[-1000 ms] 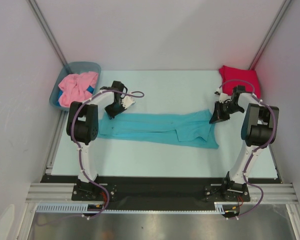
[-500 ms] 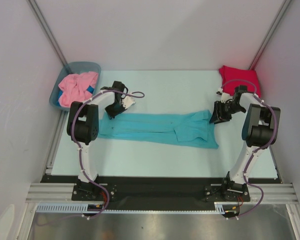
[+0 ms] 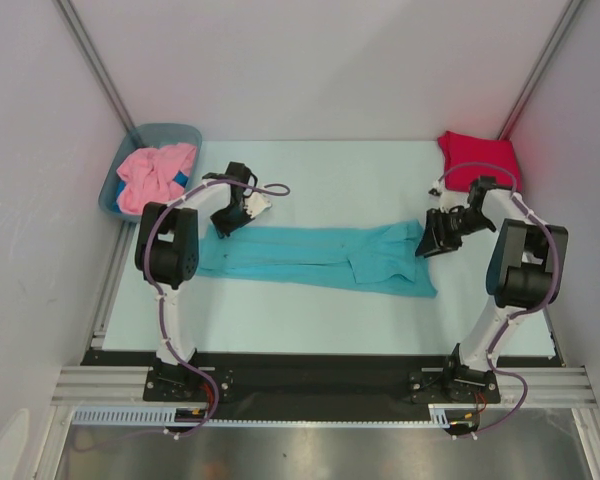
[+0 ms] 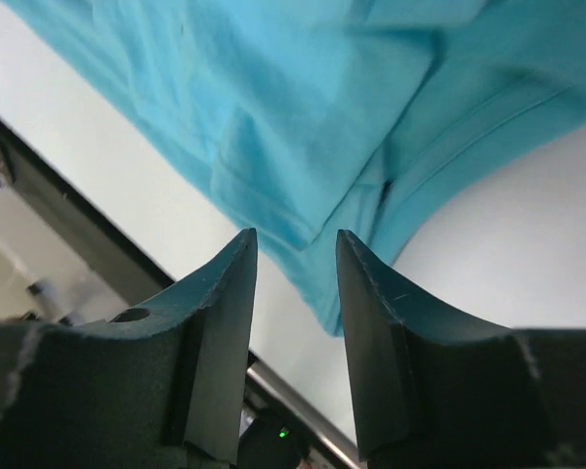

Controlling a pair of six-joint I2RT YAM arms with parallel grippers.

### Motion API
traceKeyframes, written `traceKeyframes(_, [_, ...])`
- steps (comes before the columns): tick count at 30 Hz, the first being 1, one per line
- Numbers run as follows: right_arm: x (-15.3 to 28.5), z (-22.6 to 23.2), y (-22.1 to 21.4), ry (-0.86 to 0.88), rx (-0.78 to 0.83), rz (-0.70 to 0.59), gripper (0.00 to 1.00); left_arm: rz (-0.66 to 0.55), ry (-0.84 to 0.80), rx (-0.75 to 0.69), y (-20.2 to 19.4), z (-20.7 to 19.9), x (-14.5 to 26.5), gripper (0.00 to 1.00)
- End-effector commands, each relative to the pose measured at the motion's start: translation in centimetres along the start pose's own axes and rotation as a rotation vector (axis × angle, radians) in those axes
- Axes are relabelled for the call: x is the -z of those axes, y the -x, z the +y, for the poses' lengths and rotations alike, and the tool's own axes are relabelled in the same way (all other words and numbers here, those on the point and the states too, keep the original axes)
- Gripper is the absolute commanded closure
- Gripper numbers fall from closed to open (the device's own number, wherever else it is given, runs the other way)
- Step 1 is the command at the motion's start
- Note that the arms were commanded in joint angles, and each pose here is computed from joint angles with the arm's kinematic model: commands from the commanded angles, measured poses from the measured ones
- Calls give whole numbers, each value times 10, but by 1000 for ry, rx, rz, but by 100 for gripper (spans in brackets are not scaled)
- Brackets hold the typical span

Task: Fold and stack the t-shirts
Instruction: Fold the tshirt

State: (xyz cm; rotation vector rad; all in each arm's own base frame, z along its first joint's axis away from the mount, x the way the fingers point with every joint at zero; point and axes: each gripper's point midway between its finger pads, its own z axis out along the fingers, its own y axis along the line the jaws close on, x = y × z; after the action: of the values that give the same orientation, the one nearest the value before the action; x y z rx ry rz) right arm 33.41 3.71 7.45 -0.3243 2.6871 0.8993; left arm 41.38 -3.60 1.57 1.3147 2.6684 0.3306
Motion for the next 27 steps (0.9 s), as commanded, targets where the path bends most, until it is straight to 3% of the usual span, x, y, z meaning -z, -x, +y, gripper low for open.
traceKeyframes(1, [-13,16,-27,102,-29,81,58,-20,27,-1,11,9,-14,100])
traceKeyframes(14, [-38,19,-64,162,-60,195,60,-22,37,-4,10,11,-9,100])
traceKeyframes(27, [-30,11,-66,114,-43,194,61,-32,40,-2,12,11,-5,100])
